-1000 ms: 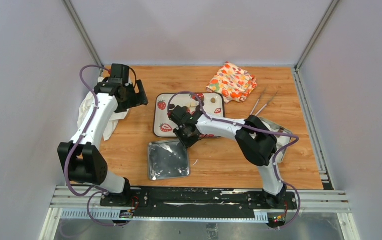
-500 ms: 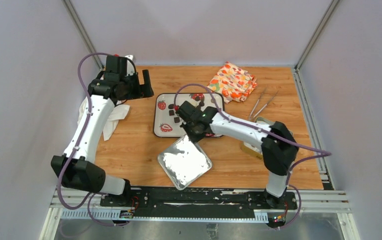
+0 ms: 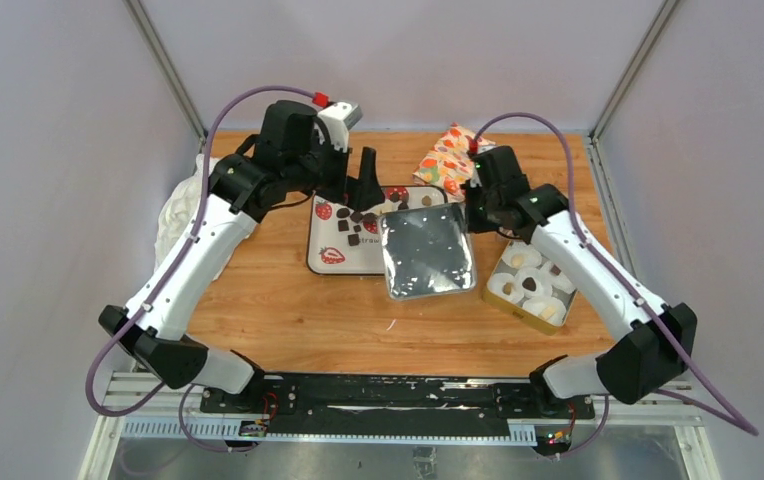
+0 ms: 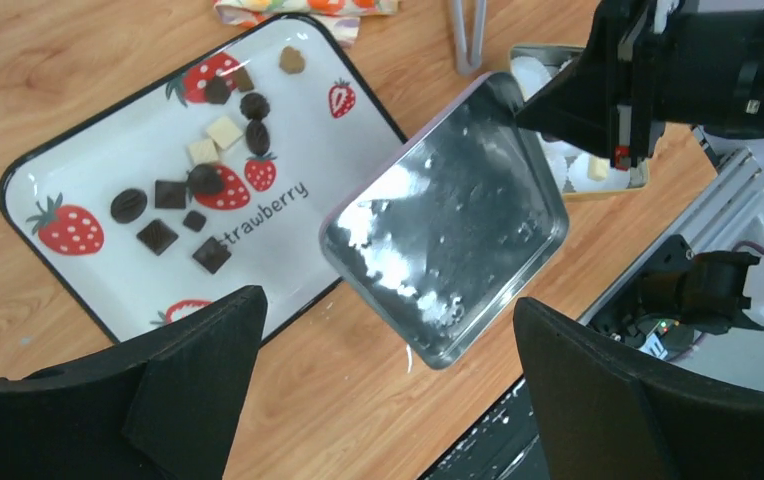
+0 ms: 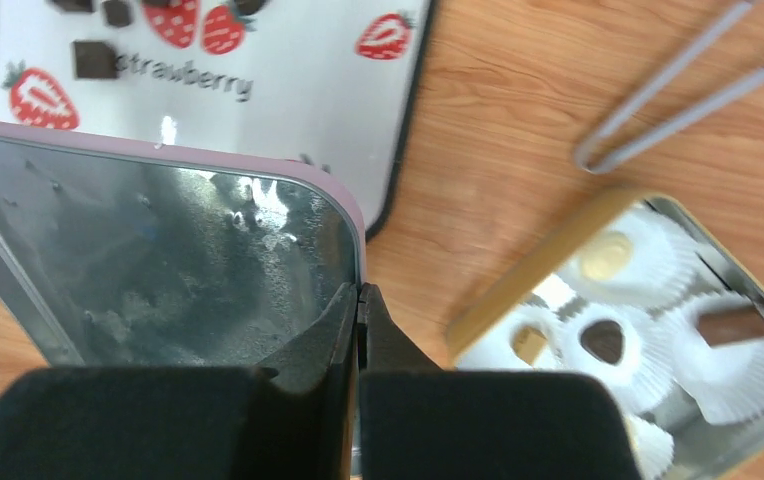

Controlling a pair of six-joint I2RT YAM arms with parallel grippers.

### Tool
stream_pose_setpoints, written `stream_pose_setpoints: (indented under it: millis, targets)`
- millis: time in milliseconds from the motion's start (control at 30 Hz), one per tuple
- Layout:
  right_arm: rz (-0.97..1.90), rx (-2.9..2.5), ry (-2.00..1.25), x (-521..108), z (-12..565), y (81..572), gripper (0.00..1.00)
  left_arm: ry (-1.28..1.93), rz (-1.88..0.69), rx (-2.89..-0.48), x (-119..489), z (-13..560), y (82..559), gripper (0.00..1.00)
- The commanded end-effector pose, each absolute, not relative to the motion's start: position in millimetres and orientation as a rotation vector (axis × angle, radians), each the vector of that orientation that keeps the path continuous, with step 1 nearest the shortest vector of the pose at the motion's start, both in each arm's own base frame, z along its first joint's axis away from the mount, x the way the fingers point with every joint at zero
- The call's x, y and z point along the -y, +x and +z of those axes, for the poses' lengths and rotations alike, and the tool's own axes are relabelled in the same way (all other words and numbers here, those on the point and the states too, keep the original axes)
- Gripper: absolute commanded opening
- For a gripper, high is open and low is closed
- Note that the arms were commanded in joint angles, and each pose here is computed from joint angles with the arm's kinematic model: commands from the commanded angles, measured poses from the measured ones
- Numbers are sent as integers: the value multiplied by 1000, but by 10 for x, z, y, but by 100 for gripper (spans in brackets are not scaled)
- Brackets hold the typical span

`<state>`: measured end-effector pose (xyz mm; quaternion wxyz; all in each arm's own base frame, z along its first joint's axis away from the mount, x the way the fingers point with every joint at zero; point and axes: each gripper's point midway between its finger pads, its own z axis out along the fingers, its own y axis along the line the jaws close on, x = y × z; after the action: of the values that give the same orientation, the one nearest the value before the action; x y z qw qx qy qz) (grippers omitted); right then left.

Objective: Pack the chocolate

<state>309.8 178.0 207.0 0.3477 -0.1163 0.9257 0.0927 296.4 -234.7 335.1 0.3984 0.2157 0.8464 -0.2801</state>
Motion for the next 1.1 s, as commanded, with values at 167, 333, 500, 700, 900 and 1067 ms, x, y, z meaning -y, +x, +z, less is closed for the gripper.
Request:
stream_pose_setpoints:
  millis: [167,333,500,700,900,1067]
  targets:
    - [309,-2379,-60,-1053,2263,3105,0,761,-742,-2108,3026,3202,2714,98]
    - [362,-2340,-54,-994,2411,3093,0,729,-689,-2054,2974,2954,2805,99]
    - [453,-2314,-65,-1102,2463,3056,0,732,-732,-2072,3020,2837,2803,100]
    - [609,-2314,-124,-1329,2522,3092,0,545,-1132,-2044,3061,2654,2747,96]
    - [700,-2334,-120,-1446,2474,3078,0,497,-1427,-2014,3229,2707,2581,93]
    - [773,-2328,-104,-1540,2420,3119,0,455,-1589,-2010,3352,2717,2526,66]
